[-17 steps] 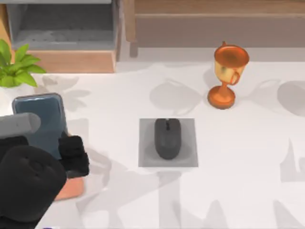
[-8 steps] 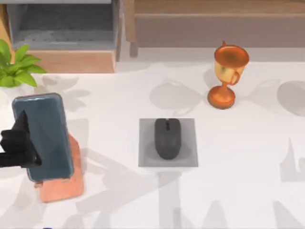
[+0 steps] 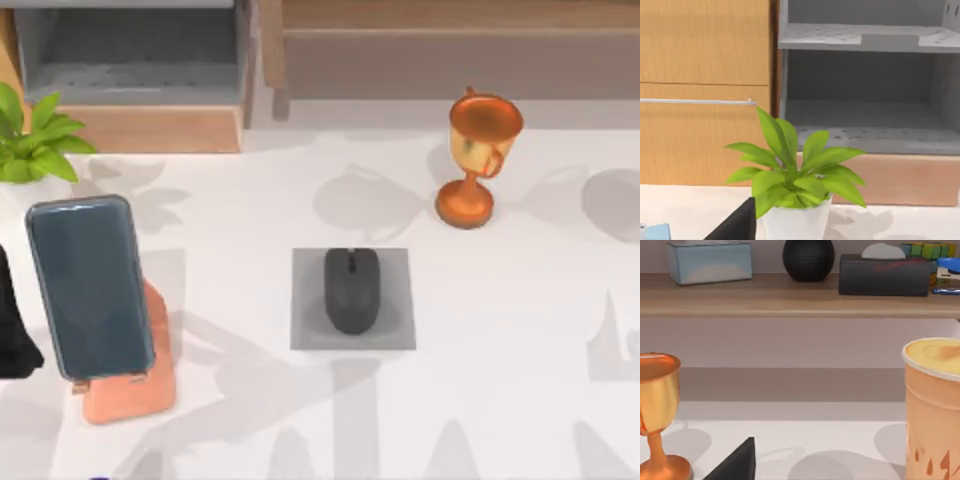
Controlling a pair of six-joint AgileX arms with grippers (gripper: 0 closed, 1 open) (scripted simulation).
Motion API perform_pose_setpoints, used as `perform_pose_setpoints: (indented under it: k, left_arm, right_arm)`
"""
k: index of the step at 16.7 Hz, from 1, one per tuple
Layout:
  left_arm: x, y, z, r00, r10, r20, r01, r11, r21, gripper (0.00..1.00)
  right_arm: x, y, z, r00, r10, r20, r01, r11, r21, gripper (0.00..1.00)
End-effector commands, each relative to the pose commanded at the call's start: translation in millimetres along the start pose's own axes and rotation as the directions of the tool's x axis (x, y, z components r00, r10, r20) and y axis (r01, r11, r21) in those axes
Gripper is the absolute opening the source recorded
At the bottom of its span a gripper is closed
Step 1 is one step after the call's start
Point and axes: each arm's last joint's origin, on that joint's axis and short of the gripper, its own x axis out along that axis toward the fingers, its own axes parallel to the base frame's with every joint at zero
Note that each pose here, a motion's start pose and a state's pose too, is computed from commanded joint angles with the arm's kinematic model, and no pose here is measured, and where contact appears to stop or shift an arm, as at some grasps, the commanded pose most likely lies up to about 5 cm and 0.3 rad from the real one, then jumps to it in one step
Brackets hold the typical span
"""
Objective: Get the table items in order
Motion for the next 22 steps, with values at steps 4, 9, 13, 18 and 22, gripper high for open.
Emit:
perform_pose_setpoints:
  k: [4,9,13,18,22]
  left_arm:
    - [2.1,4.3,-9.7,1.000,0.010,-0.003,-0.010,1.000,0.022,1.00]
    - [2.1,4.3,-9.7,1.000,0.010,-0.003,-0.010,1.000,0.022,1.00]
    - [2.1,4.3,-9.7,1.000,0.010,-0.003,-0.010,1.000,0.022,1.00]
    - [2.1,4.3,-9.7,1.000,0.010,-0.003,-0.010,1.000,0.022,1.00]
    - [2.1,4.3,-9.7,1.000,0.010,-0.003,-0.010,1.000,0.022,1.00]
  right_arm:
    - [0.0,0.0,0.0,1.000,0.000,0.000,0.000,1.000,0.000,1.00]
    - [0.5,-0.1,0.6,1.000,0.001,0.000,-0.001,1.000,0.000,1.00]
    - [8.2,-2.0,6.6,1.000,0.001,-0.016,-0.001,1.000,0.001,1.00]
    - [35.1,-11.6,13.6,0.997,-0.024,-0.076,0.024,1.000,0.002,1.00]
    - [69.5,-28.1,9.1,0.989,-0.058,-0.133,0.060,0.998,0.008,1.00]
